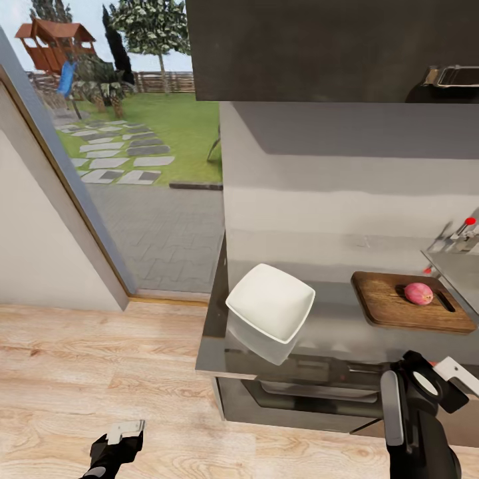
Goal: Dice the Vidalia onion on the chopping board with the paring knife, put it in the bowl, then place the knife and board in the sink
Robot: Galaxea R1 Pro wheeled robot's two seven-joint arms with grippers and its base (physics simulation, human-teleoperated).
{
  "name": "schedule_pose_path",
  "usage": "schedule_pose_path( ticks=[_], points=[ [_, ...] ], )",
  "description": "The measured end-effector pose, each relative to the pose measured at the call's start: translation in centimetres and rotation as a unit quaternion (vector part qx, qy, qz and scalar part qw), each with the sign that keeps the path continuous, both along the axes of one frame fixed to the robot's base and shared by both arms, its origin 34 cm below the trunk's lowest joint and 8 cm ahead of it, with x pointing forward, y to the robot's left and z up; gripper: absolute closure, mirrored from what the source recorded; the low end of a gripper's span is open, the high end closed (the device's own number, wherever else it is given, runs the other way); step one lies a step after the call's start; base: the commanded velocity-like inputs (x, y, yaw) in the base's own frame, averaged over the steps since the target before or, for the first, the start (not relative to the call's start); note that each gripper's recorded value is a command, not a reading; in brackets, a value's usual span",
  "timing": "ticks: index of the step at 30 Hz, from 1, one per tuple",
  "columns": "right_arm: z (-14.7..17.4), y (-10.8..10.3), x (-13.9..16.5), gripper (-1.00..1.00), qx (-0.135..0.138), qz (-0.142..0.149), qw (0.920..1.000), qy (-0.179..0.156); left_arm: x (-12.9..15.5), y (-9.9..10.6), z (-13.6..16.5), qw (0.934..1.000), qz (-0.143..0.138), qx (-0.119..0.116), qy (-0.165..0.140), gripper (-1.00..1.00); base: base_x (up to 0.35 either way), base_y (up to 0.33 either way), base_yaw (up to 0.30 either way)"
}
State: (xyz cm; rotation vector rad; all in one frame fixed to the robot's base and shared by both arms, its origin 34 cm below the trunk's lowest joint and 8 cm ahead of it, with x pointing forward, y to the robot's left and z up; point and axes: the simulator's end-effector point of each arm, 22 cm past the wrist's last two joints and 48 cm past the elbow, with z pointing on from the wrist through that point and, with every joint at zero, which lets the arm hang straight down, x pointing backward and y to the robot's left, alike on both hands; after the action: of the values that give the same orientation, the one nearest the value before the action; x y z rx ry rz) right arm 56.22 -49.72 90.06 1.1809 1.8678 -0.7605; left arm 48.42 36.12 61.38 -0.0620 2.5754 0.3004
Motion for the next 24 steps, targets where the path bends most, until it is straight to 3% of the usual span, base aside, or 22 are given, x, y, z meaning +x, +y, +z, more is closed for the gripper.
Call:
schedule_pose_path(
  ticks=[9, 16, 24],
  points=[
    [-0.2, -0.3, -0.2, 1.00, 0.016, -0.011, 0.9997, -0.013, 0.0, 0.0, 0.0, 1.0000, 0.000, 0.000, 0.000, -1.00, 0.000, 0.000, 0.000],
    [-0.2, -2.0, -2.2, 1.00, 0.022, -0.045, 0.9986, -0.018, 0.3, 0.0, 0.3, 1.0000, 0.000, 0.000, -0.004, -1.00, 0.000, 0.000, 0.000],
    [-0.2, -2.2, -2.5, 1.00, 0.024, -0.049, 0.9983, -0.019, 0.7, 0.0, 0.7, 0.9999, 0.000, 0.000, -0.010, -1.00, 0.000, 0.000, 0.000]
  ],
)
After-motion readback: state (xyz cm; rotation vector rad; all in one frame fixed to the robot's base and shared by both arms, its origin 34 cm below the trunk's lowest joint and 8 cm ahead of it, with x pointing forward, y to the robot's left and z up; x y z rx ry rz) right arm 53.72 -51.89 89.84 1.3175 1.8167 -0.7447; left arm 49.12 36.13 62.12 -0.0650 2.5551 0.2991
